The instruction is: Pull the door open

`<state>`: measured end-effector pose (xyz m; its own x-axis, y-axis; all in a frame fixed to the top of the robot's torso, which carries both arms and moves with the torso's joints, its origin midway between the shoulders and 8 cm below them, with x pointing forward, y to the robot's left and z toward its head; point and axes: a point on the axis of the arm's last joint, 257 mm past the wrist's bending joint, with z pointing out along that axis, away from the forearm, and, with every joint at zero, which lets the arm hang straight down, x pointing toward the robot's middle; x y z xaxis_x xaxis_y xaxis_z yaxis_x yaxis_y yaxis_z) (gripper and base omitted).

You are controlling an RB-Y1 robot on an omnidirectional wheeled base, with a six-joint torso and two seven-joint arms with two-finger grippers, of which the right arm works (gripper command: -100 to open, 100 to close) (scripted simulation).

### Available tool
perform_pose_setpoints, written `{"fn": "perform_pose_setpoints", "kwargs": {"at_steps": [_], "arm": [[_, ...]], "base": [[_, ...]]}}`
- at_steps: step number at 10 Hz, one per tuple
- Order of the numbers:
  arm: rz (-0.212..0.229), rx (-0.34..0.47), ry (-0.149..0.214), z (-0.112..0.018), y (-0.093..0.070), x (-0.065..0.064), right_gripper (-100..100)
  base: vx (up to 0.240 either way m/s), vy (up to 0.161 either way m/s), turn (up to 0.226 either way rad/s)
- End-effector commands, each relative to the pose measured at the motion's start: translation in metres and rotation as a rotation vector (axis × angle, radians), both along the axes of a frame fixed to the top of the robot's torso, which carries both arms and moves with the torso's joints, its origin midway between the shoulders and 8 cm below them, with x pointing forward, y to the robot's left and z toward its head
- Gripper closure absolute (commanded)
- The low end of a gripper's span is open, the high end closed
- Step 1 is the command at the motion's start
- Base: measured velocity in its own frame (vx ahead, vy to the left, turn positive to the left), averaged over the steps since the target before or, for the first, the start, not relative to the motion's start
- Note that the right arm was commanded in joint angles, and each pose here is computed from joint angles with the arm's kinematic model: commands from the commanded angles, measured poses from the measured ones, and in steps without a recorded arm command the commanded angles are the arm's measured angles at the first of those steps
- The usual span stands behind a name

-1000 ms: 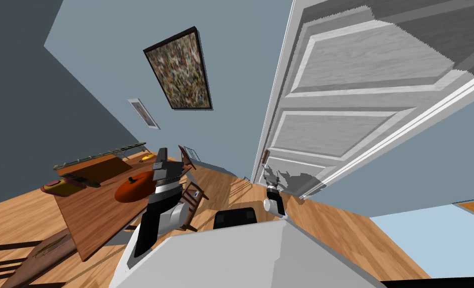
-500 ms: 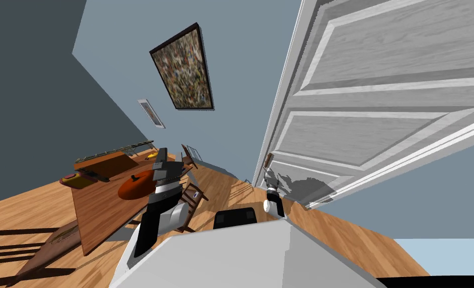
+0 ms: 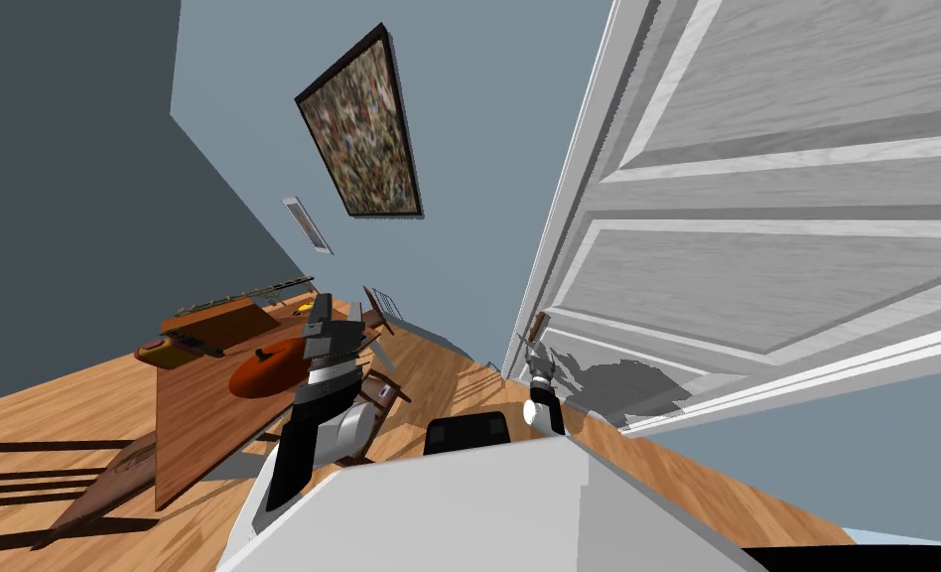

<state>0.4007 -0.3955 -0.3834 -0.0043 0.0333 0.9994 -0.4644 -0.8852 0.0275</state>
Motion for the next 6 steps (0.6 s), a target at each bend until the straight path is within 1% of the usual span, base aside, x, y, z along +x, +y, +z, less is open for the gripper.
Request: {"fn": "perform_pose_setpoints", "kwargs": {"at_steps": [1, 2, 4, 6], "arm": [[-0.006, 0.001, 0.001, -0.002, -0.011, -0.006, -100], [-0.010, 0.002, 0.002, -0.004, -0.021, -0.012, -100], [-0.016, 0.003, 0.003, -0.006, -0.032, -0.018, -100], [-0.028, 0.004, 0.004, -0.008, -0.057, -0.032, -100]], "base": [[0.113, 0.005, 0.043], [0.189, -0.017, 0.051], [0.165, -0.018, 0.031], [0.169, -0.002, 0.058]]}}
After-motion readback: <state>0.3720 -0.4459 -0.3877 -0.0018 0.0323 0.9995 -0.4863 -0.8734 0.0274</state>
